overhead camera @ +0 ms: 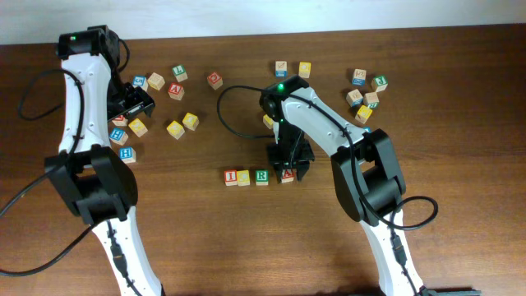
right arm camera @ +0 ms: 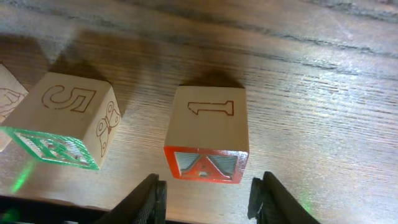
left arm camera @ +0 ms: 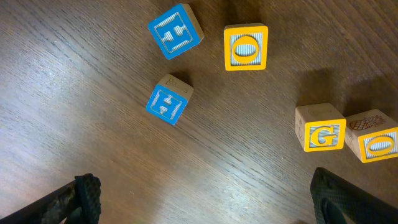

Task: Spell out ICRA
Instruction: 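Carry the red A block and set it right of the R block, then open the right gripper and retract it to the right side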

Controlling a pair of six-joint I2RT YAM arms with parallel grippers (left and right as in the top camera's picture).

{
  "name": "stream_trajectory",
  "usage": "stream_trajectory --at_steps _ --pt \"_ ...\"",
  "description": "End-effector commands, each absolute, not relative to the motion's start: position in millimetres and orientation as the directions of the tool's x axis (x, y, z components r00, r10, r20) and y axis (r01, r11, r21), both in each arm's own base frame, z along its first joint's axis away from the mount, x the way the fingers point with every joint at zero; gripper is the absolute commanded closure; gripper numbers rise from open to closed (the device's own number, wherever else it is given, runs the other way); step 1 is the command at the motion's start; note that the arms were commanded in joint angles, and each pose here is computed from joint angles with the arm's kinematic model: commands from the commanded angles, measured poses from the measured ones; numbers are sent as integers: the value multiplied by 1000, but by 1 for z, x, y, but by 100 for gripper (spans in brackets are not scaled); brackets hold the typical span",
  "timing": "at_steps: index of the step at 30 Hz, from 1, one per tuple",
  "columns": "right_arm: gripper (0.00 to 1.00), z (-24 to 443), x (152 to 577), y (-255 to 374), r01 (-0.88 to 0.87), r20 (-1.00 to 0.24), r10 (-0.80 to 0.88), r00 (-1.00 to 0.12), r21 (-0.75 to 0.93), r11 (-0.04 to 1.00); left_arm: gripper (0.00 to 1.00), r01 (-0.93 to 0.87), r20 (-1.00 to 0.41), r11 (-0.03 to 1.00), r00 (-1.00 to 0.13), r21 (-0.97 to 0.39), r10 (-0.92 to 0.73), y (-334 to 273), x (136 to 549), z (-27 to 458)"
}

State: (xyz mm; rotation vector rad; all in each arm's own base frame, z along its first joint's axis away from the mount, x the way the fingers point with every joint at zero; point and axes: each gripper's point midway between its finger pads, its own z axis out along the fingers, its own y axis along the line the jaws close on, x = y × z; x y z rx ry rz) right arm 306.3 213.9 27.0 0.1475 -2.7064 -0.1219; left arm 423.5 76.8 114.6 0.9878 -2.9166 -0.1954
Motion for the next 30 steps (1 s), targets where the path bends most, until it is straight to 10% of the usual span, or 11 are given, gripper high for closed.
stream_trajectory --at_steps 1,30 --pt "54 23 310 219 -117 381 -155 -911 121 986 1 -605 -5 783 -792 144 -611 82 425 118" --pt "71 4 314 215 -54 360 -79 -929 78 996 1 -605 -5 783 -792 144 -611 82 425 118"
